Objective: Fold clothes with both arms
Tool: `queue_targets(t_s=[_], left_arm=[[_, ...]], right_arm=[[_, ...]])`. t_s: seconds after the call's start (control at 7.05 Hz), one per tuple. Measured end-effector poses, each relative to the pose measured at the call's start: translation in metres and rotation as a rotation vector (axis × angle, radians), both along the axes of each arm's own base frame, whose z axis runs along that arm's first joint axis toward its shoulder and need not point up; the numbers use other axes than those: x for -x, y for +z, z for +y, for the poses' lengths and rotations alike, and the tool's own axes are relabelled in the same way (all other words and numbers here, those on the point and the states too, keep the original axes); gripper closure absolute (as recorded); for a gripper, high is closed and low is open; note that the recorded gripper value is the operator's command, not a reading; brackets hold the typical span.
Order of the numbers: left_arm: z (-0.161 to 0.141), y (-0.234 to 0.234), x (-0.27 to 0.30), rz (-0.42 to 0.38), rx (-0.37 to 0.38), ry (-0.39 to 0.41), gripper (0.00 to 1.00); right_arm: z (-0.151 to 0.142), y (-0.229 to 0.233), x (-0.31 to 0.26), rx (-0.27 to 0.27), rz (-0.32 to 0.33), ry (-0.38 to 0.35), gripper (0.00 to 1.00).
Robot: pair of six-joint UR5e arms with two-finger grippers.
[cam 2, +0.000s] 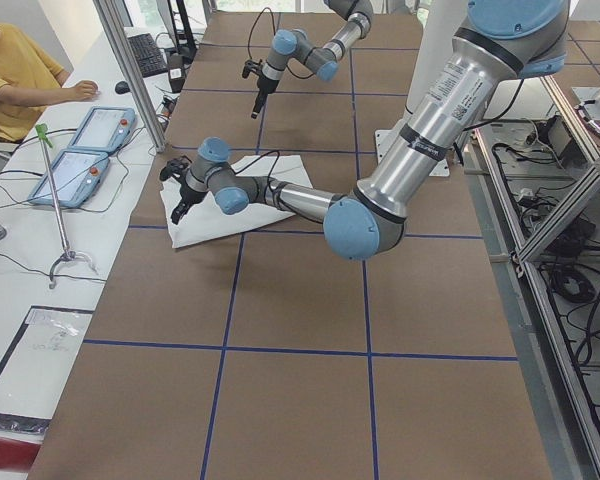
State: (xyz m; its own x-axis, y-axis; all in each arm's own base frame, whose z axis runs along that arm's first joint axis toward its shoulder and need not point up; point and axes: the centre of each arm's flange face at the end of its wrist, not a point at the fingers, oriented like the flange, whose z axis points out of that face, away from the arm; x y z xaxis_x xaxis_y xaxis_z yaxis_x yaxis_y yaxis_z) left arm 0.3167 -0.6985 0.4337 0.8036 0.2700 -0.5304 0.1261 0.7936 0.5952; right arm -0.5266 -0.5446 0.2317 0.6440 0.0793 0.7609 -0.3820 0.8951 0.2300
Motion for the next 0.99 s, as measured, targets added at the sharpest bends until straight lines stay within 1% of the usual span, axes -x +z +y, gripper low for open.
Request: queue_targets(t_s=[0.14,0.28,0.43,0.57,0.71,0.99], left_arm=[[0.008,-0.003,0.003,0.016,-0.011,0.008,0.00],[0.013,-0.005,0.005,0.028,-0.016,0.010,0.00],[0.017,-0.007,0.005,0.036,-0.020,0.013,0.00],[0.020,-0.008,0.004,0.040,-0.023,0.016,0.00],[0.024,-0.008,0.004,0.042,-0.025,0.018,0.00],[0.028,-0.005,0.005,0.042,-0.024,0.020,0.00]], right_arm=[[-0.004,-0.008,0.023,-0.004,-0.013,-0.002,0.09],[-0.010,-0.022,0.057,-0.006,-0.024,0.000,0.13],[-0.011,-0.036,0.089,-0.010,-0.037,0.010,0.19],[-0.008,-0.049,0.116,-0.019,-0.049,0.023,0.30],[-0.007,-0.060,0.138,-0.021,-0.054,0.034,0.34],[-0.006,-0.061,0.161,-0.024,-0.035,0.047,0.38]])
